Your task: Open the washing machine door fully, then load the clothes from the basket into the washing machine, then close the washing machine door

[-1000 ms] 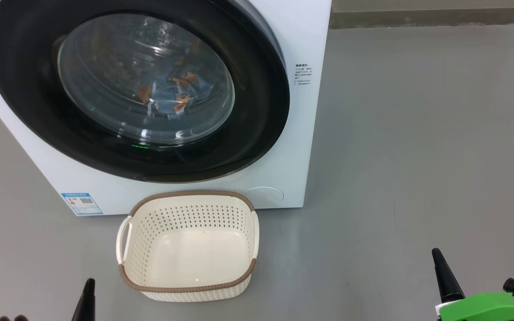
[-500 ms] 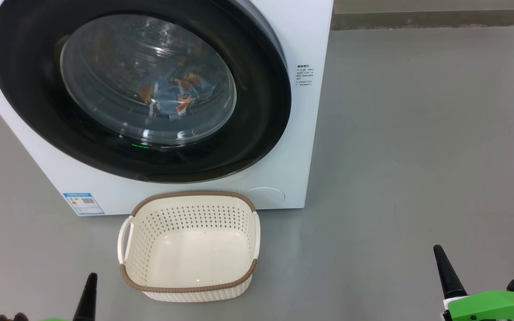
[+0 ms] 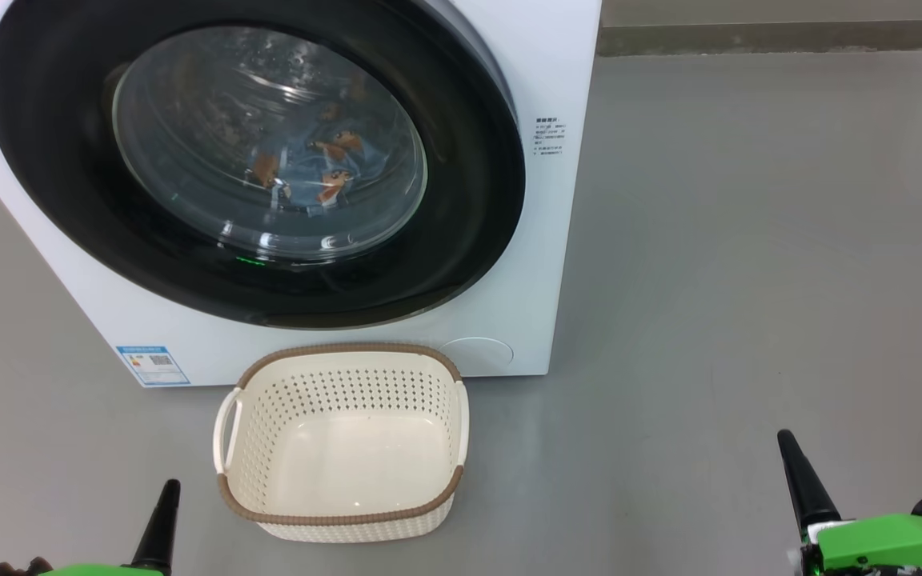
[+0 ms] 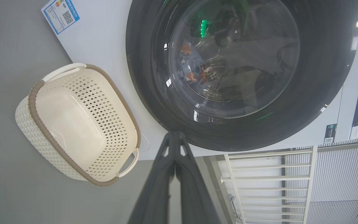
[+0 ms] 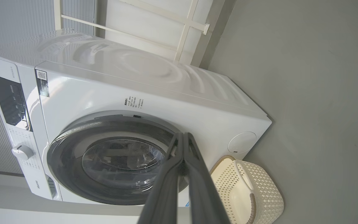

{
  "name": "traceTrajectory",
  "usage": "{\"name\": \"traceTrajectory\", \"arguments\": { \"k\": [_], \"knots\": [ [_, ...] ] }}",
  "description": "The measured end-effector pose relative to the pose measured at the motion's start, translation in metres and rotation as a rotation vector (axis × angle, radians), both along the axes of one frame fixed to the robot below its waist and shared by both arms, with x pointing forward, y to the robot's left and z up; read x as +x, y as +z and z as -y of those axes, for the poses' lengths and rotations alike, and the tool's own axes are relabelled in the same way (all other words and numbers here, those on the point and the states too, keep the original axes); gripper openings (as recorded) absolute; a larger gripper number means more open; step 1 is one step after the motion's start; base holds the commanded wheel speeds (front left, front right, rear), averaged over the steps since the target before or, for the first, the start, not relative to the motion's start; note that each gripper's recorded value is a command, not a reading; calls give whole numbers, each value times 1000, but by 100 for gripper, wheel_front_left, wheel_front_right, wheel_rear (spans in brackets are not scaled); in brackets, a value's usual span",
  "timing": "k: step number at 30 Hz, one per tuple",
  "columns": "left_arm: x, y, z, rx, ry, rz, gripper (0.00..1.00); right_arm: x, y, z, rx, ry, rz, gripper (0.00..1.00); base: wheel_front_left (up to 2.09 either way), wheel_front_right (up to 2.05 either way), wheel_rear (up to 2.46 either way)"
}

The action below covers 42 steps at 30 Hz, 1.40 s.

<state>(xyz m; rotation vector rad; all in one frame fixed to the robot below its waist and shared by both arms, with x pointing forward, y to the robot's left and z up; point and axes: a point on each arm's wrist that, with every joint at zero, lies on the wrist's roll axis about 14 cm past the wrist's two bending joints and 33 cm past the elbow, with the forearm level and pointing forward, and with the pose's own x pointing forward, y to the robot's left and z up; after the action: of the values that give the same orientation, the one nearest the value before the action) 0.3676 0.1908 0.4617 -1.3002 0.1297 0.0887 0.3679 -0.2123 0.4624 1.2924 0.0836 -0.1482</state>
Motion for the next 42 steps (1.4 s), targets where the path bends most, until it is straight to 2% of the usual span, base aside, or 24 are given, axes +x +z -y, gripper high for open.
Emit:
{"name": "traceTrajectory", "arguments": {
  "k": [27, 42],
  "knots": [
    [9, 18, 4, -264, 11, 57, 0, 8, 19, -4, 257, 2, 77, 0, 0, 0, 0],
    [9, 18, 4, -272, 10, 58, 0, 9, 21, -3, 279, -2, 85, 0, 0, 0, 0]
  ]
}}
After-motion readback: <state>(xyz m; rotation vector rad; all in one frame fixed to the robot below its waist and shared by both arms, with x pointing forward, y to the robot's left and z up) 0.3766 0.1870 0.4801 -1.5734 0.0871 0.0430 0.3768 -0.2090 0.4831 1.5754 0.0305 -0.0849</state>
